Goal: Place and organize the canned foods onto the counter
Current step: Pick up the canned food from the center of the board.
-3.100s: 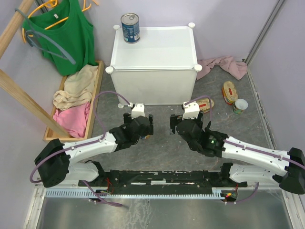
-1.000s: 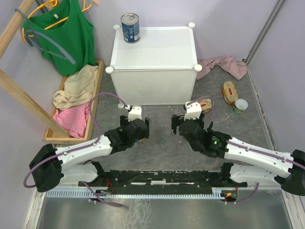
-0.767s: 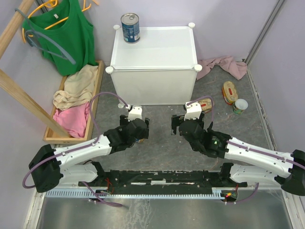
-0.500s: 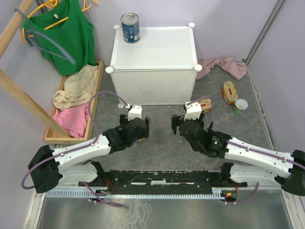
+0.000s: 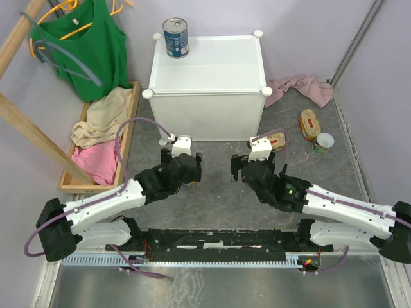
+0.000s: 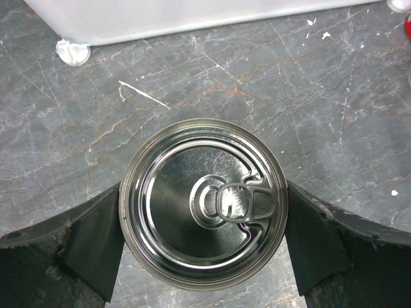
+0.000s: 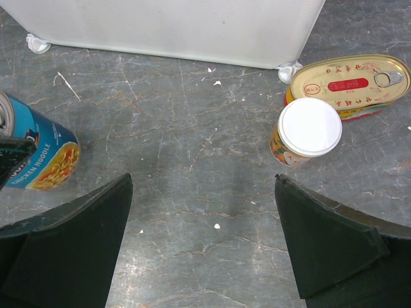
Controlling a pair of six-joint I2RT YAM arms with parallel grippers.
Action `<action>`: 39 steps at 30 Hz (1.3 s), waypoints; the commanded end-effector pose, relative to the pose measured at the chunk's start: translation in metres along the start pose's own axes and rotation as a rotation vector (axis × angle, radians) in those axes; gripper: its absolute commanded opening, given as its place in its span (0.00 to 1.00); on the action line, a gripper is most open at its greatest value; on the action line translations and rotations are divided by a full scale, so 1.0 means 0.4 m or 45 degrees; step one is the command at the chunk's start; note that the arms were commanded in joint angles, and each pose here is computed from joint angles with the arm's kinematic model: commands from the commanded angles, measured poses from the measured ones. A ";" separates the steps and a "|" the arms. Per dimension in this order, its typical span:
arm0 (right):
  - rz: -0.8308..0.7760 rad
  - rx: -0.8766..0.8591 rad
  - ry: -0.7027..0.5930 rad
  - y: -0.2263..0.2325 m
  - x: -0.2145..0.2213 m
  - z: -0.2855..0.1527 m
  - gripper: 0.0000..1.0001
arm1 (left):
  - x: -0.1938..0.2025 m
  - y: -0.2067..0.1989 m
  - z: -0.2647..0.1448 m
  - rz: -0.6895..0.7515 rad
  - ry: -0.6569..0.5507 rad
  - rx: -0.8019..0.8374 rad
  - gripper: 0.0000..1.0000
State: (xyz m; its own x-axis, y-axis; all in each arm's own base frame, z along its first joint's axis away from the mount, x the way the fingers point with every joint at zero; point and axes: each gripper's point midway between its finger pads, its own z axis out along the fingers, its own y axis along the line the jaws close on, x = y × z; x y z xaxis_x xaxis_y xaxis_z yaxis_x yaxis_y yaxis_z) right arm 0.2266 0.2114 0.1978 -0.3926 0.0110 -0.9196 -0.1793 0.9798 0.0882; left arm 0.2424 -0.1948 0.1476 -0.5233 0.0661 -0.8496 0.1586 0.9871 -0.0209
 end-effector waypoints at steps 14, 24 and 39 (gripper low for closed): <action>0.055 -0.010 -0.051 0.008 -0.051 -0.011 1.00 | -0.272 -0.018 -0.089 -0.136 -0.314 0.017 0.03; 0.050 -0.014 -0.052 0.015 -0.055 -0.008 1.00 | -0.330 -0.027 -0.106 -0.122 -0.351 0.014 0.03; 0.053 -0.026 -0.055 0.023 -0.062 -0.007 1.00 | -0.411 -0.023 -0.140 -0.102 -0.387 -0.017 0.03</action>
State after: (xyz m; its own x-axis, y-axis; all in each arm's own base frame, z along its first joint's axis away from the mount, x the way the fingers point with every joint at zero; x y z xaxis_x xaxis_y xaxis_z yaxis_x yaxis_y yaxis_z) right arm 0.2274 0.2135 0.1999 -0.3915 0.0114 -0.9201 -0.1811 0.9794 0.0892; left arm 0.2634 -0.2046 0.2426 -0.4193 0.0802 -0.9043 0.1661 0.9861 0.0104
